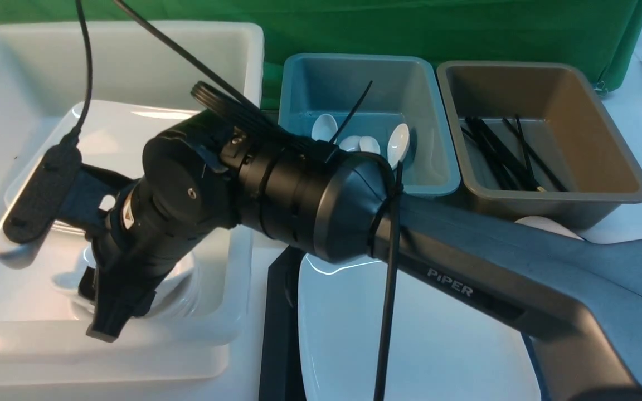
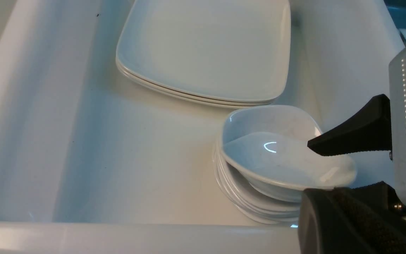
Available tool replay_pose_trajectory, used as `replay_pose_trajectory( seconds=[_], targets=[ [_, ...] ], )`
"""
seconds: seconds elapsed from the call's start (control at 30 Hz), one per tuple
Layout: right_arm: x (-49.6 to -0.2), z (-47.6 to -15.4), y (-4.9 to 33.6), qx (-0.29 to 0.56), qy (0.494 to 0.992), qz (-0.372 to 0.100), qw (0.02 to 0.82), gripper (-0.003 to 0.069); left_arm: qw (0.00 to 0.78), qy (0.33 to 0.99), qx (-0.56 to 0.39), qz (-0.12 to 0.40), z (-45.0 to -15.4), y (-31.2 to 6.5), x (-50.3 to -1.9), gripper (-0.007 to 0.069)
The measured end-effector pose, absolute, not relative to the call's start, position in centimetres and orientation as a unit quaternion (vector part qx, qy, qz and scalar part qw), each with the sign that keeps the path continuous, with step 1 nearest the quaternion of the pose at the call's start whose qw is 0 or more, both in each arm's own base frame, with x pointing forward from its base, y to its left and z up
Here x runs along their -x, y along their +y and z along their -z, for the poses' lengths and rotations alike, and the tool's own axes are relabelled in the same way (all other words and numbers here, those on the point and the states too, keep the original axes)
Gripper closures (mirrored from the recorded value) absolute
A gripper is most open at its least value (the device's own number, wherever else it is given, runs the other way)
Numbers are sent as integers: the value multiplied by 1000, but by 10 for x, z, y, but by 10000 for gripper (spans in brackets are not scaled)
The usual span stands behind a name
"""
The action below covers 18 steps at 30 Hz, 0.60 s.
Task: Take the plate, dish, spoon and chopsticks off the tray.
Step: Use the right arm to put the small plate into the large storage box on the left, then use the right arm to grab a small plate from the dinner plate
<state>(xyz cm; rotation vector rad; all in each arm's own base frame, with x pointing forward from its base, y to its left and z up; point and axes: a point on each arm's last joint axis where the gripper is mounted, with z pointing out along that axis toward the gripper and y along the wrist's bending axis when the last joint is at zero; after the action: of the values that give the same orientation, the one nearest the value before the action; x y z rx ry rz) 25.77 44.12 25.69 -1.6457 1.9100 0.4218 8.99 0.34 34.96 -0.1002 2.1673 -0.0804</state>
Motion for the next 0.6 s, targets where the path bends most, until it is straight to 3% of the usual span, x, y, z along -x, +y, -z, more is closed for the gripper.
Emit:
replay_pose_trajectory(
  seconds=[0.13,0.37,0.47,0.5,0.53,0.6],
  targets=[
    [-257,-265,439,595,730,-168,292,167,466,883,41,32,-350,3,-90,611],
    [-248,-322,418,589,719,-161,333,158,464,884,40,33,-349,3,-90,611],
    [-248,-339,404,591,721,-119,343,161,464,884,40,33,-349,3,-90,611],
    [-253,-347,389,573,743,-78,337,188,464,885,37,34,-349,3,-90,611],
    [-255,-349,386,568,746,-66,340,193,464,885,36,34,-349,3,-90,611],
    [-270,-360,352,535,782,21,318,301,459,887,22,45,-348,0,-91,611]
  ],
)
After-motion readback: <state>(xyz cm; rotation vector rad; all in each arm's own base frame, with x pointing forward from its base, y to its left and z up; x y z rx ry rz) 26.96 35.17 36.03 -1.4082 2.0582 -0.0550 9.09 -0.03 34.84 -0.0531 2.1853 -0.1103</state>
